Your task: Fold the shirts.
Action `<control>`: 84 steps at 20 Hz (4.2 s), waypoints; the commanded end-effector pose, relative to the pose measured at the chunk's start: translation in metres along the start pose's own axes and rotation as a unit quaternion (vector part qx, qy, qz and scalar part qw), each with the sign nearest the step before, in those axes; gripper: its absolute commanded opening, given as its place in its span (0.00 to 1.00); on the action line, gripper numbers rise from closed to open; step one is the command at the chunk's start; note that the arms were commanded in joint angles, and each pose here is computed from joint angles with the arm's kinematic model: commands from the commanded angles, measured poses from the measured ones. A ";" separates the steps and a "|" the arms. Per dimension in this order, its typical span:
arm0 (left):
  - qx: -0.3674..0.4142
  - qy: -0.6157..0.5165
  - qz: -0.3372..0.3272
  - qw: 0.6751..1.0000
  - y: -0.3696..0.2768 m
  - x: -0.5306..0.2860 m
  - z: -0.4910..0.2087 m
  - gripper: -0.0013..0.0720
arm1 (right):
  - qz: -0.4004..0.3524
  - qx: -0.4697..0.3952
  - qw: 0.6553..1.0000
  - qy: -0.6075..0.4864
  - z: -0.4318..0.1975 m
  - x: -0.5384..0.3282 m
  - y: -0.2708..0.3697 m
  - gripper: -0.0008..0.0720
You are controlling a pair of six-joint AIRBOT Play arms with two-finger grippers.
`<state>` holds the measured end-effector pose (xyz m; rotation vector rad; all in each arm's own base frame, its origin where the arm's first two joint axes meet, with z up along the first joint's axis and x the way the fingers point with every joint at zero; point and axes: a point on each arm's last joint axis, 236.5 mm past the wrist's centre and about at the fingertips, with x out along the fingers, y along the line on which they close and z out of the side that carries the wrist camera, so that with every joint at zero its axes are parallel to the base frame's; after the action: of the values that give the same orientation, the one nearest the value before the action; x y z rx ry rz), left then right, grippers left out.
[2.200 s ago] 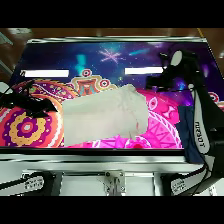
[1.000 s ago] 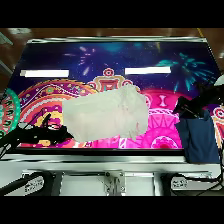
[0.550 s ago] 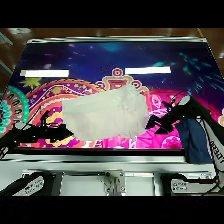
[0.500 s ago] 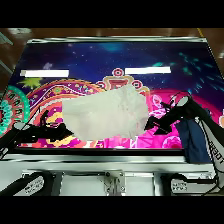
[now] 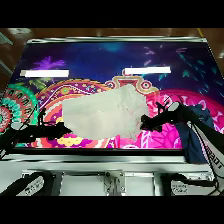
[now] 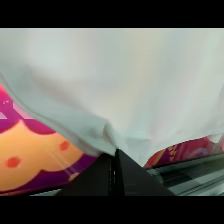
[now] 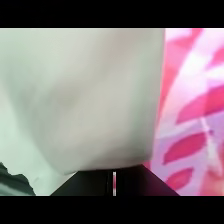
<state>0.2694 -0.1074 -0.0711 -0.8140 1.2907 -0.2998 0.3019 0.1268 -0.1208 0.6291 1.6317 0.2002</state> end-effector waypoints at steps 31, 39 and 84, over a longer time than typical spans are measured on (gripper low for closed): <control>0.300 -0.433 0.090 0.845 -0.233 -0.363 0.028 0.06 | -0.064 -0.263 0.810 -0.521 -0.083 -0.471 0.162 0.10; 0.153 -0.256 0.155 0.942 -0.091 -0.185 0.174 0.07 | -0.089 -0.181 0.928 -0.312 0.146 -0.251 0.113 0.10; -0.112 0.059 0.137 0.983 0.104 -0.066 -0.052 0.98 | -0.003 0.043 0.999 -0.006 -0.019 -0.133 -0.107 0.89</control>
<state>0.1849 -0.0069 -0.0859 -0.7367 1.5789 0.0352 0.2667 -0.0361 -0.0404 0.6367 1.6635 0.1122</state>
